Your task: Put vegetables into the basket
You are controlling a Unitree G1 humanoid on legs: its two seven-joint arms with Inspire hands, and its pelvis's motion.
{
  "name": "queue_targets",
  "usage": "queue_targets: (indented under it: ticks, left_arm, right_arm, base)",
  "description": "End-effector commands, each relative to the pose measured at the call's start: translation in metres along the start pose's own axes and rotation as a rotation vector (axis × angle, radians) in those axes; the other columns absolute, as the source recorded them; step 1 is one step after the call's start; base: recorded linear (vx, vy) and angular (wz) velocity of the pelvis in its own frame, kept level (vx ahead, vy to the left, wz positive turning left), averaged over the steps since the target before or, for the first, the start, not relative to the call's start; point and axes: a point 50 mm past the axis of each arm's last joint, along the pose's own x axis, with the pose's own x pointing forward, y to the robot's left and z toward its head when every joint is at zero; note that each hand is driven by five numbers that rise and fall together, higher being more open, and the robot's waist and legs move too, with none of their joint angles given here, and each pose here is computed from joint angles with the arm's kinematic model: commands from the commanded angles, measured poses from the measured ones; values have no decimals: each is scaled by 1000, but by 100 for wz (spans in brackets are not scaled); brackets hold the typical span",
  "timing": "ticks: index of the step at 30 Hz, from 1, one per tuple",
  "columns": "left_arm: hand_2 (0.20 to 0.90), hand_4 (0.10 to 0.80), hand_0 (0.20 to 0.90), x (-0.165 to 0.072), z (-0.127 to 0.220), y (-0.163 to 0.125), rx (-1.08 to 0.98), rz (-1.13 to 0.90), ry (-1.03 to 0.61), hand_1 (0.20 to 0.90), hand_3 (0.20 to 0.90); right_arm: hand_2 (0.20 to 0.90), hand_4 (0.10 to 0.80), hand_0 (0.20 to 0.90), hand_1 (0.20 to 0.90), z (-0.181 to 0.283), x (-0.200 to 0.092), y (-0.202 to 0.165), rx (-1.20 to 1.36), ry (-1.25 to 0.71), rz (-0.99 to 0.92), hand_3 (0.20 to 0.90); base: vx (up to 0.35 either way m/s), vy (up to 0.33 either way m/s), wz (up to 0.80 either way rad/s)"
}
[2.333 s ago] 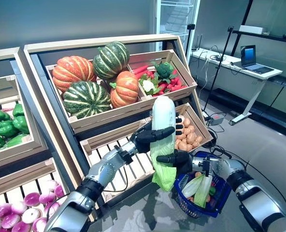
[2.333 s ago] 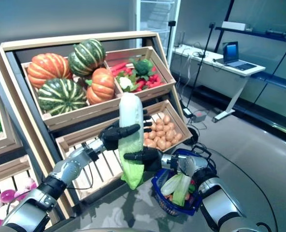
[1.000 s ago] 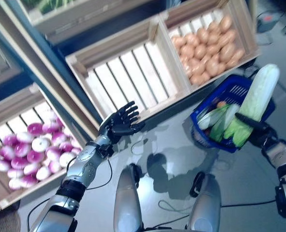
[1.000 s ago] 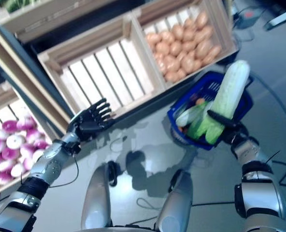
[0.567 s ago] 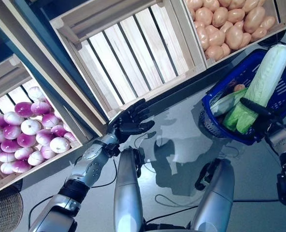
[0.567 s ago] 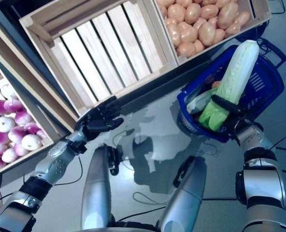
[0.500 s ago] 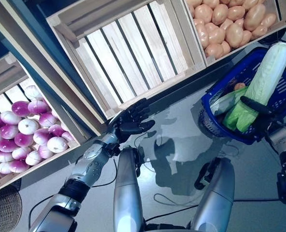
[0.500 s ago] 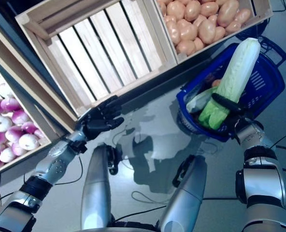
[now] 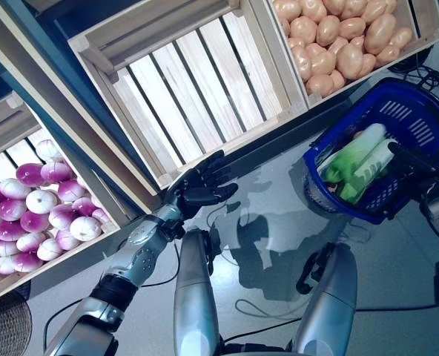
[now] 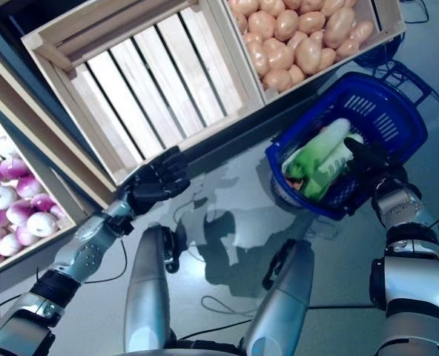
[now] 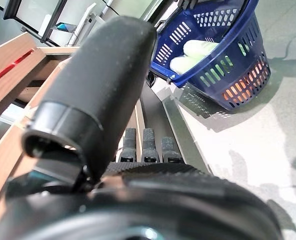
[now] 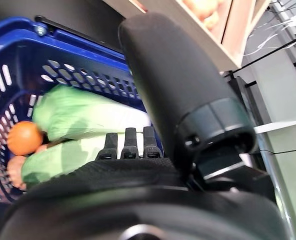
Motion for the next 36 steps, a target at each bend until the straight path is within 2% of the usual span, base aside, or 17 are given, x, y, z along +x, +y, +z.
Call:
queue_targets:
  ticks: [1,4,12,17,24,26,31,36]
  left_arm:
    - [900,800,900,4,31,-12,-2,-91,-146,900,900]
    - [900,800,900,4,31,-13,-1,-90,-148,900,900]
    - [900,800,900,5,30,-13,-9,-81,-152,900,900]
    - [900,800,900,5,27,-11,33,-71,-156,900,900]
    - [900,800,900,2,14,-3,63,-52,-99,900,900]
    - [900,800,900,-3,1,1,120,-32,-33,900,900]
    - [900,800,900,-18,-31,9,113,14,81,900,900]
    - [900,800,900,-56,-86,13,35,67,223,900,900]
  right_arm:
    - [900,800,900,900,22,-7,-25,67,-73,-115,900]
    - [900,800,900,900,22,-9,-31,48,-45,-169,900]
    - [900,800,900,900,13,-6,-26,37,-21,-166,900]
    - [900,800,900,900,-18,-3,-23,64,6,-80,900]
    - [900,800,900,900,-77,-10,-37,109,107,-40,900]
    - [900,800,900,900,-106,-16,-41,116,153,-15,900]
    - [900,800,900,900,-153,-33,-47,124,239,32,900]
    - [900,800,900,900,-221,-73,-46,74,348,72,900]
  base:
    - [24,7,-3]
    - [-52,20,-4]
    - [2,16,-5]
    - [24,11,-4]
    - [126,5,-8]
    - [230,-8,-13]
    - [193,51,-18]
    - [79,69,-19]
